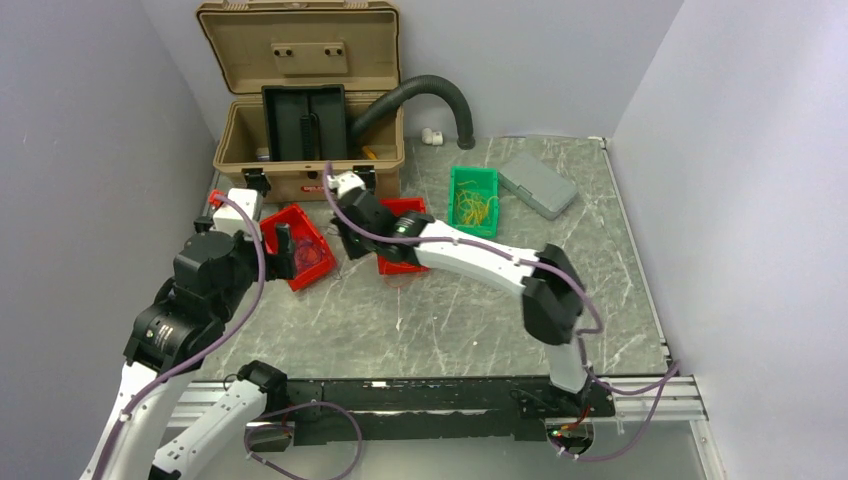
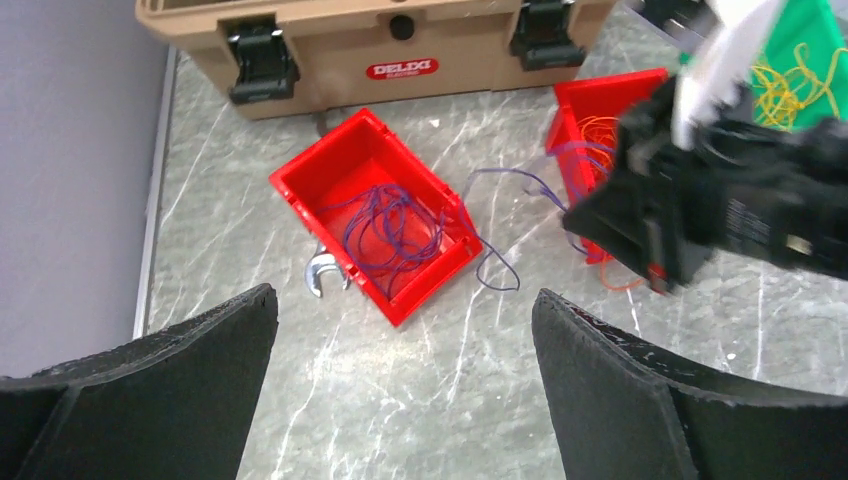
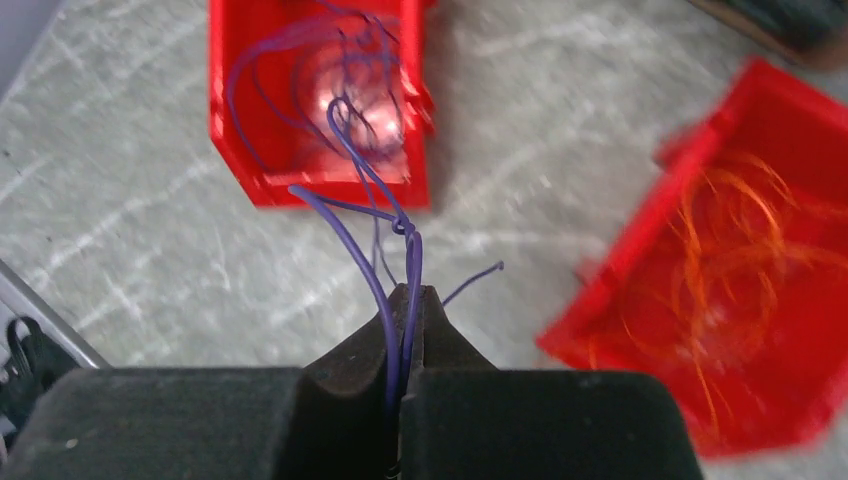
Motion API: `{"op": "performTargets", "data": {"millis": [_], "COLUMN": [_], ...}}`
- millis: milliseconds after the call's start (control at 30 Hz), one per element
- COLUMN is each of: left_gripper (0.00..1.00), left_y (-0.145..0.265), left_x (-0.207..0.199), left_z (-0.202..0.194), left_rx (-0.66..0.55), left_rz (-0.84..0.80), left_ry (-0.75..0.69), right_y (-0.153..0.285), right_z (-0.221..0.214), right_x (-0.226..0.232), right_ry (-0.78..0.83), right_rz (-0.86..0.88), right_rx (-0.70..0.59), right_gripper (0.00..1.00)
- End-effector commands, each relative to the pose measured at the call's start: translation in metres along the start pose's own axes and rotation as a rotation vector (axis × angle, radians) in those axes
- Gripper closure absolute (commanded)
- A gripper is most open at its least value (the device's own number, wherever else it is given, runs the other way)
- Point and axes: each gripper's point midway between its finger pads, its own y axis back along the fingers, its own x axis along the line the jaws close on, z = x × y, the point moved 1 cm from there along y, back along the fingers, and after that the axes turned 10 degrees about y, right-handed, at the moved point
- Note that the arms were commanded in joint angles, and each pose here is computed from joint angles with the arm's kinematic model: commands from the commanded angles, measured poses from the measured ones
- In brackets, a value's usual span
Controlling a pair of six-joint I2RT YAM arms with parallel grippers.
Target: Untangle the cables
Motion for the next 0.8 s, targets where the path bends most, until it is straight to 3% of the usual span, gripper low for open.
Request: {"op": "performTargets", "data": {"millis": [0, 33, 300, 633, 667, 733, 767], "left_gripper": [0.01, 0.01, 0.01, 0.01, 0.0, 0.01, 0.01], "left_y": [0.013, 0.017, 0.031, 0.025, 0.024, 0.022, 0.021], "left_x": [0.02, 0.022, 0.036, 0.037, 0.037, 0.038, 0.038], "left_z": [-0.004, -0.003, 0.005, 0.001, 0.001, -0.001, -0.002], "left_rx": [-0.024, -0.034, -0.072, -0.073, -0.071, -0.065, -0.062], "left_rz": [0.092, 0.099, 0.151, 0.162, 0.164, 0.174, 0.178], "left_ry": [0.055, 0.061, 0.05, 0.047, 0.045, 0.042, 0.041], "right_y": [-0.039, -0.038, -0.067, -0.129, -0.134, -0.138, -0.137], "right_z": [0.048, 0.071, 0.117, 0.07, 0.065, 0.061, 0.062], "right_x": [0.025, 0.031, 0.047, 0.057, 0.059, 0.065, 0.068], "right_ry": [0.061, 0.053, 0.036, 0.043, 0.041, 0.035, 0.028], "right_rz": [0.068, 0.084, 0.113, 0.134, 0.146, 0.175, 0.191], "right_rx": [-0.081, -0.13, -0.264, -0.173, -0.164, -0.157, -0.159], "right_gripper": [1.0, 1.0, 1.0, 1.0, 0.92, 0.57, 0.44]}}
